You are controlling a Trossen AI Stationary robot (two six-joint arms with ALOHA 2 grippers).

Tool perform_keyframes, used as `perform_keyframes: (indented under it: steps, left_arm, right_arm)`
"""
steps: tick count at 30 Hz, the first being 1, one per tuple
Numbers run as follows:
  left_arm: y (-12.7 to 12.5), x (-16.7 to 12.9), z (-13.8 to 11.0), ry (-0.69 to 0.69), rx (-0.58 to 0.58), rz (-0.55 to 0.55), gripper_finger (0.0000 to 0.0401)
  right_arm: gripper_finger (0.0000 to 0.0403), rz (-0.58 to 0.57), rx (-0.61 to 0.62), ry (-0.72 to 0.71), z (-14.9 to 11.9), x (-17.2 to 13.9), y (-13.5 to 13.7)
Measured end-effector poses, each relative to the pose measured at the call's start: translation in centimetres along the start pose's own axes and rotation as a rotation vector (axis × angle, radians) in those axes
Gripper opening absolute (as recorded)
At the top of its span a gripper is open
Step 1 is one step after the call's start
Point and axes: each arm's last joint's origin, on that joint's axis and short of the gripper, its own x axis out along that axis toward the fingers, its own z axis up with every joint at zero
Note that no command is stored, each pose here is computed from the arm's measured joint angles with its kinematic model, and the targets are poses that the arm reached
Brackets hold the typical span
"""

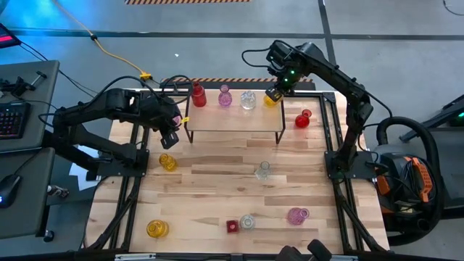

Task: Sort vases onto shelf
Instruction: Put the right yellow vase on the shelf

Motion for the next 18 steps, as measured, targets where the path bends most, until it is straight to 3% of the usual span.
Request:
perform_keyframes:
  steps: [11, 18]
  left_arm:
    - [0.01, -0.01, -0.03, 0.003, 0.017, 0.000, 0.0090]
    - [0.01, -0.01, -0.04, 0.003, 0.026, 0.001, 0.0090]
  right_arm:
    - [0.0047, -0.027, 0.008, 0.003, 0.01, 0.09, -0.09]
    - [0.0045, -0.024, 0.033, -0.019, 0.22, 0.09, -0.06]
